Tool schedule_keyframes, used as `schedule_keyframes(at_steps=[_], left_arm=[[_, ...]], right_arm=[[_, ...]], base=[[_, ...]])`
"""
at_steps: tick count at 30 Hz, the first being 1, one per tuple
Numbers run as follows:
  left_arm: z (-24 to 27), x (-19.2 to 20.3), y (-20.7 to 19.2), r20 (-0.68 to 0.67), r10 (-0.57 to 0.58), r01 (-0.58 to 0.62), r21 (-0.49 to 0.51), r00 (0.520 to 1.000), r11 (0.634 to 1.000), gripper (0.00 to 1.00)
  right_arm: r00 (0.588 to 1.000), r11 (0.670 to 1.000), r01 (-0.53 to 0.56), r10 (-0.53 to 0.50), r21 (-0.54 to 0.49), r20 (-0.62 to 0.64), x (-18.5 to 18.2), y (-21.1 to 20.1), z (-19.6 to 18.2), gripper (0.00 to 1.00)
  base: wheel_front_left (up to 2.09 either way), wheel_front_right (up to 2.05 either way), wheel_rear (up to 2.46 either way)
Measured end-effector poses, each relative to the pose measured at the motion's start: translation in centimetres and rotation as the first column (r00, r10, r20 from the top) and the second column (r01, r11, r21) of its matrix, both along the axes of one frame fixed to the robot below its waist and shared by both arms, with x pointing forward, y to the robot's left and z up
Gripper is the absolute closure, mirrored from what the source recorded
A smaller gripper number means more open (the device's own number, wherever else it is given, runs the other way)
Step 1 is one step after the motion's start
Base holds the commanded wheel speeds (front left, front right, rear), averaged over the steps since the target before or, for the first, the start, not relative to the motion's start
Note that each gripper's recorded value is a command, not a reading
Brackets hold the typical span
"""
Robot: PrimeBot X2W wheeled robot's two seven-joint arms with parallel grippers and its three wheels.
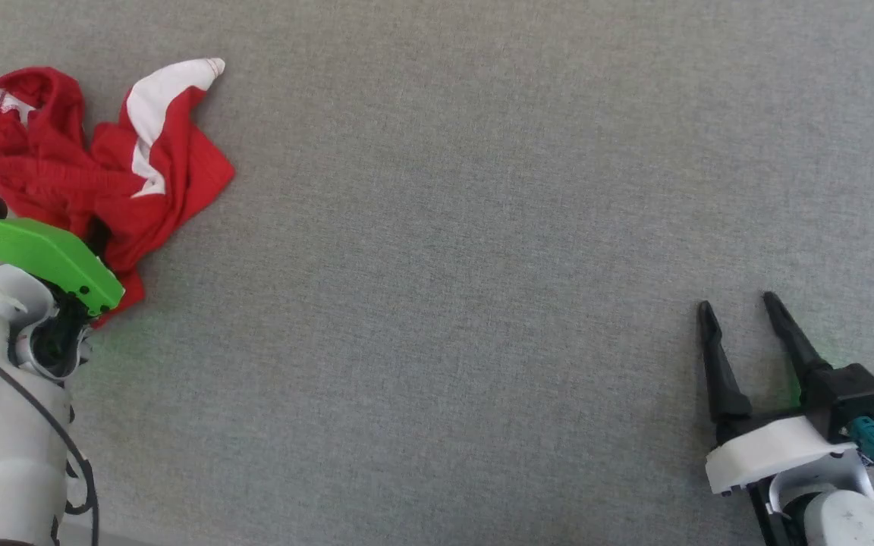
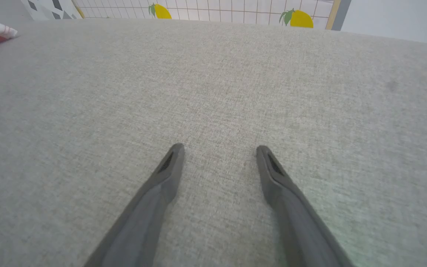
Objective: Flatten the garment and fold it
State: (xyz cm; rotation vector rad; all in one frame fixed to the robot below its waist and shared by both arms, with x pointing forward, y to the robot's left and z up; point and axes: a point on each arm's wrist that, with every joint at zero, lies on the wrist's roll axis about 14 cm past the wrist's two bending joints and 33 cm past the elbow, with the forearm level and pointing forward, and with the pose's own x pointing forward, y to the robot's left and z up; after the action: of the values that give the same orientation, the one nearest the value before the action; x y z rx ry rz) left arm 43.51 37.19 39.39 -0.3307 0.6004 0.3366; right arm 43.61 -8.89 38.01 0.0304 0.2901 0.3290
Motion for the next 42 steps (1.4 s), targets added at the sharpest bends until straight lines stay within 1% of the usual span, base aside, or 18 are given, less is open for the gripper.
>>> schedule_keyframes(at_steps=[2, 5, 7, 10, 13, 16, 20, 23, 25, 28, 31, 32, 35, 36, 37, 38, 40, 42], left_arm=[[1.7, 0.7, 0.2, 0.088, 0.001, -0.004, 0.033, 0.996, 0.999, 1.0], [5.8, 1.7, 1.4, 0.247, 0.004, -0.03, 0.104, 0.969, 0.994, 1.0], [9.4, 2.7, 1.8, 0.356, -0.012, -0.041, 0.14, 0.934, 0.989, 1.0], [14.7, 4.5, 0.6, 0.479, -0.086, -0.004, 0.182, 0.874, 0.983, 1.0], [21.0, 6.1, -2.3, 0.588, -0.2, 0.07, 0.235, 0.784, 0.969, 1.0], [26.6, 6.9, -6.7, 0.669, -0.306, 0.166, 0.267, 0.677, 0.949, 1.0], [29.6, 7.1, -12.6, 0.708, -0.402, 0.296, 0.277, 0.581, 0.914, 1.0], [29.3, 7.2, -17.9, 0.711, -0.457, 0.41, 0.255, 0.534, 0.876, 1.0], [27.4, 6.9, -22.0, 0.708, -0.478, 0.503, 0.198, 0.52, 0.841, 1.0], [21.8, 5.6, -27.6, 0.64, -0.528, 0.627, 0.091, 0.559, 0.774, 1.0], [14.3, 2.8, -31.5, 0.478, -0.629, 0.717, -0.003, 0.613, 0.697, 1.0], [11.6, 1.4, -32.6, 0.407, -0.672, 0.744, -0.03, 0.619, 0.667, 1.0], [5.8, -2.2, -34.2, 0.24, -0.743, 0.779, -0.128, 0.625, 0.614, 1.0], [4.4, -3.2, -34.4, 0.192, -0.751, 0.775, -0.166, 0.632, 0.61, 1.0], [3.4, -4.0, -34.5, 0.155, -0.756, 0.77, -0.2, 0.636, 0.606, 0.86], [2.5, -5.0, -34.7, 0.111, -0.77, 0.77, -0.232, 0.628, 0.595, 0.0], [1.6, -6.1, -34.7, 0.062, -0.781, 0.762, -0.28, 0.622, 0.584, 0.0], [2.4, -5.7, -34.3, 0.083, -0.757, 0.741, -0.295, 0.648, 0.603, 0.0]], right_arm=[[1.0, 1.0, -0.005, 0.005, 0.002, 0.003, -0.2, 0.2, 0.2, 0.0], [1.0, 1.0, -0.006, 0.005, 0.02, 0.01, -0.5, 0.4, 0.8, 0.0], [1.0, 0.999, -0.005, 0.005, 0.035, 0.021, -0.9, 0.5, 1.3, 0.0], [0.999, 0.998, -0.002, 0.0, 0.056, 0.036, -1.4, 0.6, 2.0, 0.0], [0.998, 0.997, 0.009, -0.014, 0.077, 0.057, -2.1, 0.3, 3.1, 0.0], [0.996, 0.996, 0.027, -0.034, 0.088, 0.078, -2.9, -0.3, 4.1, 0.0], [0.991, 0.993, 0.066, -0.076, 0.098, 0.107, -3.6, -1.6, 5.2, 0.0], [0.985, 0.989, 0.107, -0.119, 0.102, 0.125, -4.2, -3.0, 6.0, 0.0], [0.979, 0.985, 0.138, -0.152, 0.104, 0.133, -4.7, -4.1, 6.3, 0.0], [0.972, 0.978, 0.18, -0.193, 0.102, 0.136, -5.5, -5.5, 6.5, 0.0], [0.964, 0.97, 0.219, -0.232, 0.102, 0.13, -6.5, -6.8, 6.4, 0.0], [0.961, 0.967, 0.235, -0.247, 0.102, 0.128, -6.8, -7.3, 6.3, 0.0], [0.952, 0.958, 0.268, -0.279, 0.098, 0.124, -7.6, -8.4, 6.2, 0.0], [0.95, 0.956, 0.276, -0.287, 0.097, 0.123, -7.8, -8.7, 6.2, 0.0], [0.949, 0.955, 0.281, -0.292, 0.097, 0.123, -8.0, -8.9, 6.2, 0.0], [0.947, 0.953, 0.286, -0.297, 0.097, 0.124, -8.1, -9.0, 6.2, 0.0], [0.948, 0.954, 0.285, -0.296, 0.096, 0.121, -8.2, -9.0, 6.1, 0.0], [0.95, 0.956, 0.276, -0.286, 0.097, 0.121, -8.1, -8.7, 6.1, 0.0]], base=[[0.0, 0.0, 0.0], [0.0, 0.0, 0.0], [0.0, 0.0, 0.0], [0.0, 0.0, 0.0], [0.0, 0.0, 0.0], [0.0, 0.0, 0.0], [0.0, 0.0, 0.0], [0.0, 0.0, 0.0], [0.0, 0.0, 0.0], [0.0, 0.0, 0.0], [0.0, 0.0, 0.0], [0.0, 0.0, 0.0], [0.0, 0.0, 0.0], [0.0, 0.0, 0.0], [0.0, 0.0, 0.0], [0.0, 0.0, 0.0], [0.0, 0.0, 0.0], [0.0, 0.0, 0.0]])
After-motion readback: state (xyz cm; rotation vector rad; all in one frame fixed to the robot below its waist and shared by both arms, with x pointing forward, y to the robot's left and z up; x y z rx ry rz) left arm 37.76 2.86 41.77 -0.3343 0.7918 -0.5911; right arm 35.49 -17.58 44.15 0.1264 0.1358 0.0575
